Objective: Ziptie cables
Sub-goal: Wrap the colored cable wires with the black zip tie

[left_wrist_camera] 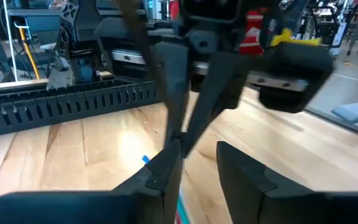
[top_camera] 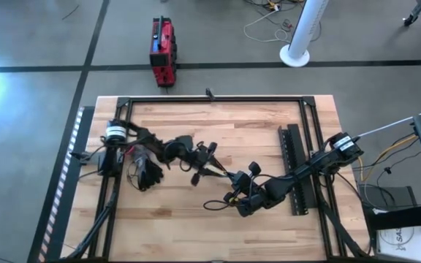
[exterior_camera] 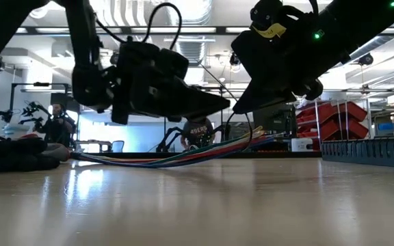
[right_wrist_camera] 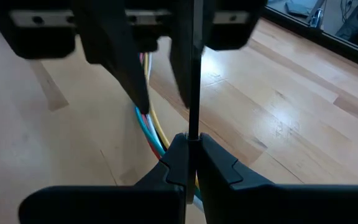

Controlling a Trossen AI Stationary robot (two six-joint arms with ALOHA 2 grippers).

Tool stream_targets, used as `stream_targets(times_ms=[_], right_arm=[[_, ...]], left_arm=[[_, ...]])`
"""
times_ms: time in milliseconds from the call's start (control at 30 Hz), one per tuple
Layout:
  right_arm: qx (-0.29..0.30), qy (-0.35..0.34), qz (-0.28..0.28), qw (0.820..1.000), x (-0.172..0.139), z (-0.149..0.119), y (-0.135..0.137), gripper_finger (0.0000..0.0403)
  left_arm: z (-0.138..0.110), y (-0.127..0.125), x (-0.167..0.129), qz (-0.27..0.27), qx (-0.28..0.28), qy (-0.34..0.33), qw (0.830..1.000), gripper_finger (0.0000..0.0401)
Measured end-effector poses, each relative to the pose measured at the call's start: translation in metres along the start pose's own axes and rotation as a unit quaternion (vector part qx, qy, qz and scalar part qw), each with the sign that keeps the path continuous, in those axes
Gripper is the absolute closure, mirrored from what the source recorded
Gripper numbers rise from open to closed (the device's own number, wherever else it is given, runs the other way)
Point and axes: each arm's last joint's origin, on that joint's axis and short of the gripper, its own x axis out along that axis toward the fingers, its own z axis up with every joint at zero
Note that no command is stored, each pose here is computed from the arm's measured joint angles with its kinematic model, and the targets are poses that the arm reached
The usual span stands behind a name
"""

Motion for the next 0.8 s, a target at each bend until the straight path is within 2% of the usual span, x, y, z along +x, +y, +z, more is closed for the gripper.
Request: stream_targets(times_ms=[200, 333, 467, 600, 800], right_arm=[[0.000, 0.000, 0.000, 1.000, 0.000, 0.000, 0.000, 0.0400], [0.001, 0.000, 0.000, 1.000, 0.000, 0.000, 0.000, 0.0400], [0.003, 0.003, 0.002, 1.000, 0.000, 0.000, 0.000, 0.0400], [0.003, 0.004, 0.001, 1.000, 0.000, -0.001, 0.000, 0.0400], [0.003, 0.003, 0.001, 1.000, 0.000, -0.001, 0.000, 0.0400]], left_arm=[[0.003, 0.008, 0.008, 0.004, 0.009, -0.009, 1.000, 0.0307], [0.010, 0.013, 0.015, 0.001, 0.024, -0.015, 1.000, 0.0325], [0.010, 0.018, 0.023, -0.014, 0.016, 0.021, 1.000, 0.0351], [0.010, 0.019, 0.025, -0.028, 0.012, 0.029, 0.999, 0.0374], [0.010, 0.020, 0.024, -0.028, 0.015, 0.028, 0.999, 0.0378]])
